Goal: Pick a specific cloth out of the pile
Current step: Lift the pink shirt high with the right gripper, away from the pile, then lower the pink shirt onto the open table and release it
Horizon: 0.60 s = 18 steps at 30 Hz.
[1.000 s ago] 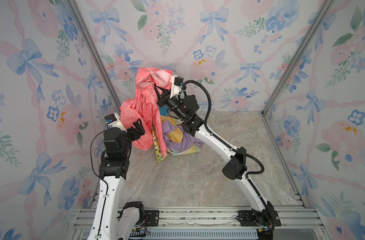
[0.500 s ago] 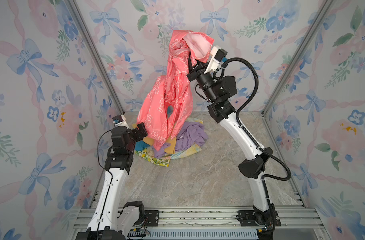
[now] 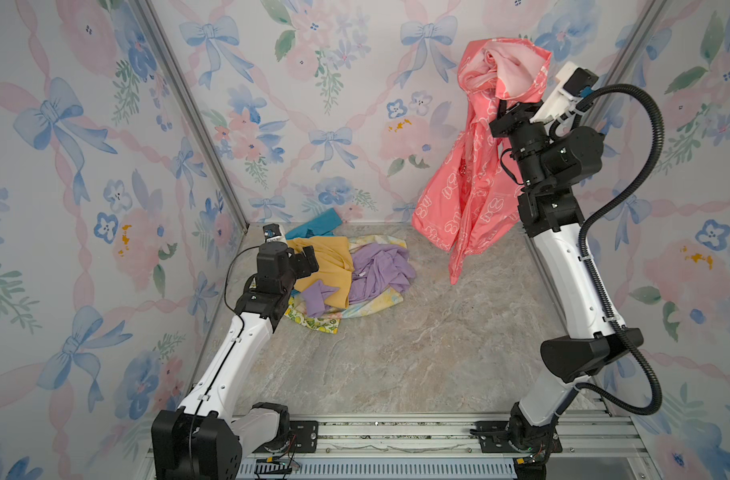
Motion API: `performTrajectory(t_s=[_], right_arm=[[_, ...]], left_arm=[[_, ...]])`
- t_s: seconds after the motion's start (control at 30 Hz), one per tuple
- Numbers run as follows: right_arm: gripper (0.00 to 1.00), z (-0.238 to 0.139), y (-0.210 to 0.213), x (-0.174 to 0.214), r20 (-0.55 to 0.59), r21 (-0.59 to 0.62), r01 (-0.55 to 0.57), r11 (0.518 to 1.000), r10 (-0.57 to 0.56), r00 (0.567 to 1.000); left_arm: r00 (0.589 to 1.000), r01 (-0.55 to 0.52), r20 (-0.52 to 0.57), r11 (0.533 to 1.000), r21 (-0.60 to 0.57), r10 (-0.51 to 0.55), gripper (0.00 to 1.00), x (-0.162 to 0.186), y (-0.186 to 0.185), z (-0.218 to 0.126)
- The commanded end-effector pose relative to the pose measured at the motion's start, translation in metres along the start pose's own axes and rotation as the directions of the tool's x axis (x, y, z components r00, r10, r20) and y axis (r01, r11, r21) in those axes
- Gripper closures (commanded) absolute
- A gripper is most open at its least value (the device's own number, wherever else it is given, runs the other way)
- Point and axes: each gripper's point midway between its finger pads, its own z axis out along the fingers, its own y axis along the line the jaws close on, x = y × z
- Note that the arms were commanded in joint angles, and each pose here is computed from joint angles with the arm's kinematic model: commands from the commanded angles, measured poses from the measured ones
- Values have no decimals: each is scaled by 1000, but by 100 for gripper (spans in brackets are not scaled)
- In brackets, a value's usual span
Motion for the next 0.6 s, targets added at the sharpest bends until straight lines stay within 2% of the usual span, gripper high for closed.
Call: performTrajectory(t_s=[0.0,0.23,0.57], right_arm=[[100,-23,-24,-40,55,65,22,998,-26,998],[100,-48,-101,-11,-61,231,91,969,-79,995],[100,-78,-151,79,-240,311,143,940,-68,968]], left_arm=[[998,-29,52,999,13,28,8,-19,-11,0],[997,-66,44,996,60,63,8,-16,-35,7],[996,-90,29,991,104,87,8,-2,-45,10]])
